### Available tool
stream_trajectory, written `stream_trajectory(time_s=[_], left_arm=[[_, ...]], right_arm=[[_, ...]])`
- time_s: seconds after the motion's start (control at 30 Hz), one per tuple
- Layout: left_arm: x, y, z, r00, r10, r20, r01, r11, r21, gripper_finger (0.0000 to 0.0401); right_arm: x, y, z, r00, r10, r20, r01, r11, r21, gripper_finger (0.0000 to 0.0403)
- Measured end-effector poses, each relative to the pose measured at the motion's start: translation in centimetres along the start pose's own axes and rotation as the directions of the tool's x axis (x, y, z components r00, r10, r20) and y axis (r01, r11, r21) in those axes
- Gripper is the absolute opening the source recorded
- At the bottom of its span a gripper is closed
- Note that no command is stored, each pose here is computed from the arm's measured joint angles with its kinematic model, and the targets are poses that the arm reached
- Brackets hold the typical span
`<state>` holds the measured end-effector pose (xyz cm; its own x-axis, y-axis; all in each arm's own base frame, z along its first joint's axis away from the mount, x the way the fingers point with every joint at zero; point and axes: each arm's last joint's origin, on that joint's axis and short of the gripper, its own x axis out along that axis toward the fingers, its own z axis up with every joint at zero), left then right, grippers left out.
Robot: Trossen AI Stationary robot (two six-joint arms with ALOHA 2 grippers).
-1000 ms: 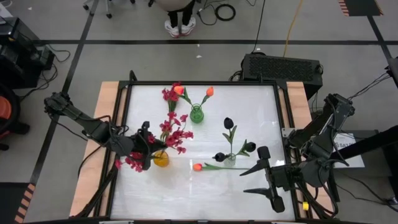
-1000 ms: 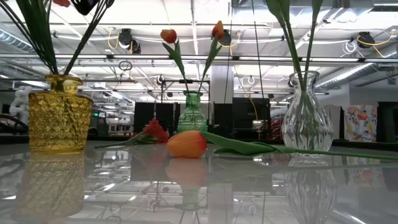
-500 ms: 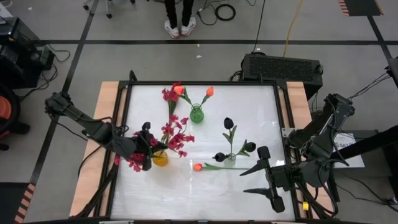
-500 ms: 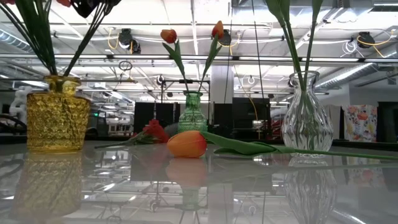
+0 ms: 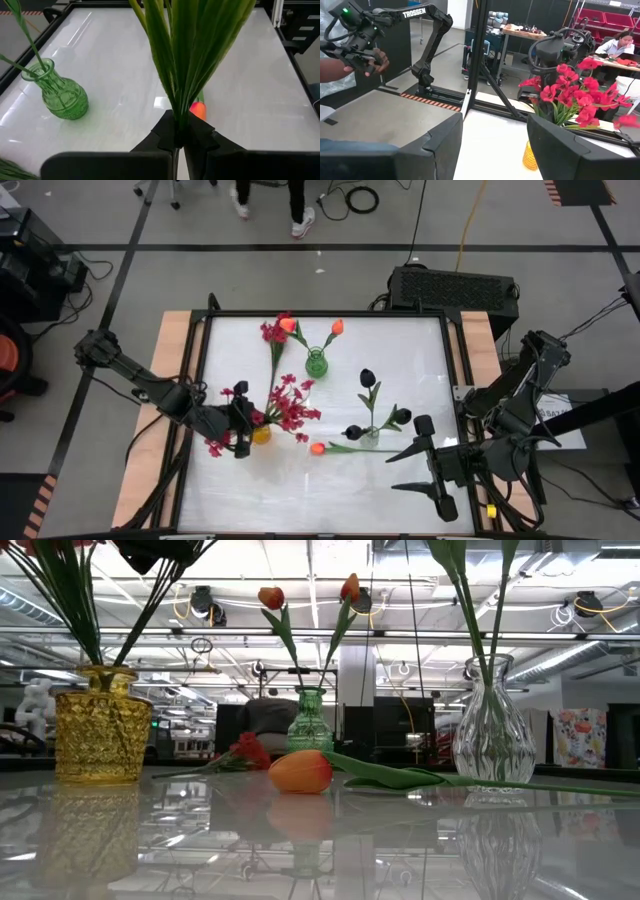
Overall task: Sort flowers into vase by color
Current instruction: Put the right red flowers into the yellow vase, then adjust the red flowers in the yellow vase
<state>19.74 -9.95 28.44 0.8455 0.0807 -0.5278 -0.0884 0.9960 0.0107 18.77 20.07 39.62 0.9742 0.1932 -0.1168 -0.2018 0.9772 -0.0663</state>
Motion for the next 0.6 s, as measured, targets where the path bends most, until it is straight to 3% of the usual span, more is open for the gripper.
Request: stream_trajectory(time_s=[0.13,0.6], left_arm=[[-0.1,0.0,0.0,1.000,-0.003,0.004,0.003,1.000,0.000,0.0038],[-1.4,0.7,0.3,1.000,-0.016,0.004,0.016,1.000,-0.003,0.0166]], right_arm=[[0.0,0.0,0.0,1.000,0.000,0.000,0.000,1.000,0.000,0.0214],[0.0,0.0,0.0,1.000,0.000,-0.001,0.000,1.000,0.000,0.0214]])
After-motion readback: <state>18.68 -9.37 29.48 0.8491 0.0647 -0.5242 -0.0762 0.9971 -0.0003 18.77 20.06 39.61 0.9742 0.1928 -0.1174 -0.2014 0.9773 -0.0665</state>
